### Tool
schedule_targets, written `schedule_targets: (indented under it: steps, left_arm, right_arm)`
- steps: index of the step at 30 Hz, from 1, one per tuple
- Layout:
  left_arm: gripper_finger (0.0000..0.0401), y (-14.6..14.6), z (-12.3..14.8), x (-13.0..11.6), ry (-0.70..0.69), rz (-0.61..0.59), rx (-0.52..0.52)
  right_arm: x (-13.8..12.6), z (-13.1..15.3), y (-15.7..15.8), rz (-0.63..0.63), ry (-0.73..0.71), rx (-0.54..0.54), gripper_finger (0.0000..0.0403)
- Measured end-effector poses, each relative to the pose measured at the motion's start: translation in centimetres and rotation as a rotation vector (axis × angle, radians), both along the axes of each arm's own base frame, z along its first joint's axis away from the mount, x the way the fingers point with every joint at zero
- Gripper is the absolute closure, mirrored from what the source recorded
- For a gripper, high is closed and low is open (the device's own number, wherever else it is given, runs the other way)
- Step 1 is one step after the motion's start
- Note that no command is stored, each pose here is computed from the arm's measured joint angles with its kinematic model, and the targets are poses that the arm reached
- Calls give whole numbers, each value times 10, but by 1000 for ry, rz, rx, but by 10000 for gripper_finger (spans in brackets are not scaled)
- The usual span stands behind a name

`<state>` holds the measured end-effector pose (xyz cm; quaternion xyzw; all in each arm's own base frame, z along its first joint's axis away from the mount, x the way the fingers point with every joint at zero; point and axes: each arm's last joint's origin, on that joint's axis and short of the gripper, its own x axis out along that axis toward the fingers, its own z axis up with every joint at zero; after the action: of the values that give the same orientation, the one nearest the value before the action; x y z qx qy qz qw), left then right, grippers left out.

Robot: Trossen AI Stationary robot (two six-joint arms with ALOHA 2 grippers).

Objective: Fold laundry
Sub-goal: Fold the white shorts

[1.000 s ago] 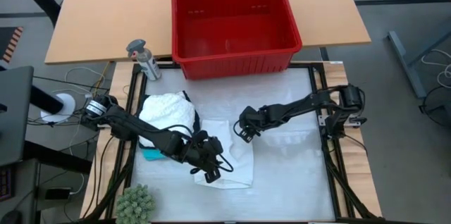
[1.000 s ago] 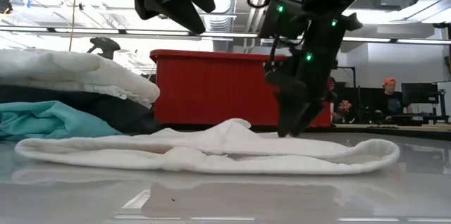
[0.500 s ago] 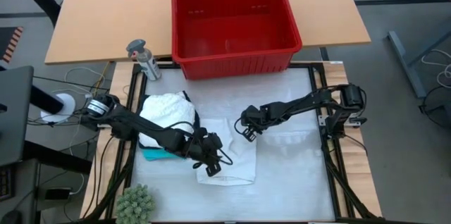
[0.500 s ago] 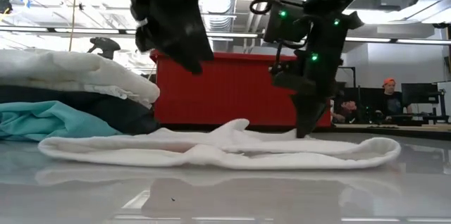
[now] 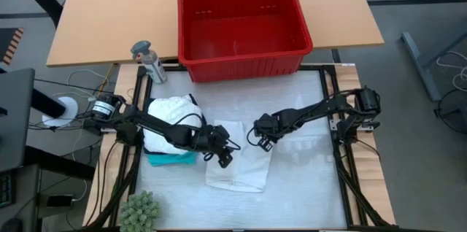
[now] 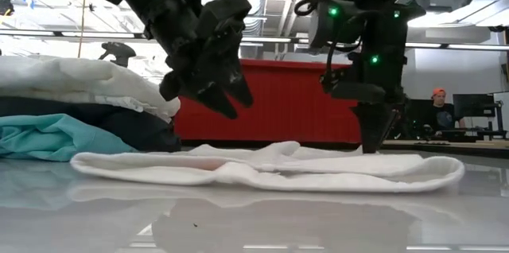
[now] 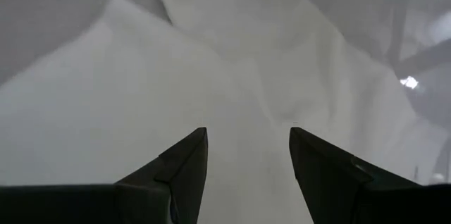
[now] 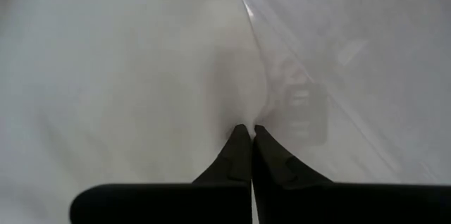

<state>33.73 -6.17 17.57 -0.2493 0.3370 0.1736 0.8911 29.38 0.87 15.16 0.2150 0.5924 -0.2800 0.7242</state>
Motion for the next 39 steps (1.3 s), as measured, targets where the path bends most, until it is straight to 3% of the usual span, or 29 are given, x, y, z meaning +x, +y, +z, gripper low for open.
schedule_targets:
  steps: [10, 22, 31, 39]
  left_arm:
    - [214, 5, 1, 2, -18, 16, 15]
    - [214, 4, 3, 5, -54, 0, 25]
    - [214, -10, -37, 18, -30, -6, -40]
    - [214, -11, -48, 20, -11, 31, -65]
  right_arm:
    - [-1, 27, 19, 56, 126, -15, 381]
    - [20, 73, 30, 108, 25, -5, 380]
    - [33, 117, 24, 162, -45, -9, 380]
    - [40, 137, 10, 178, -110, 2, 380]
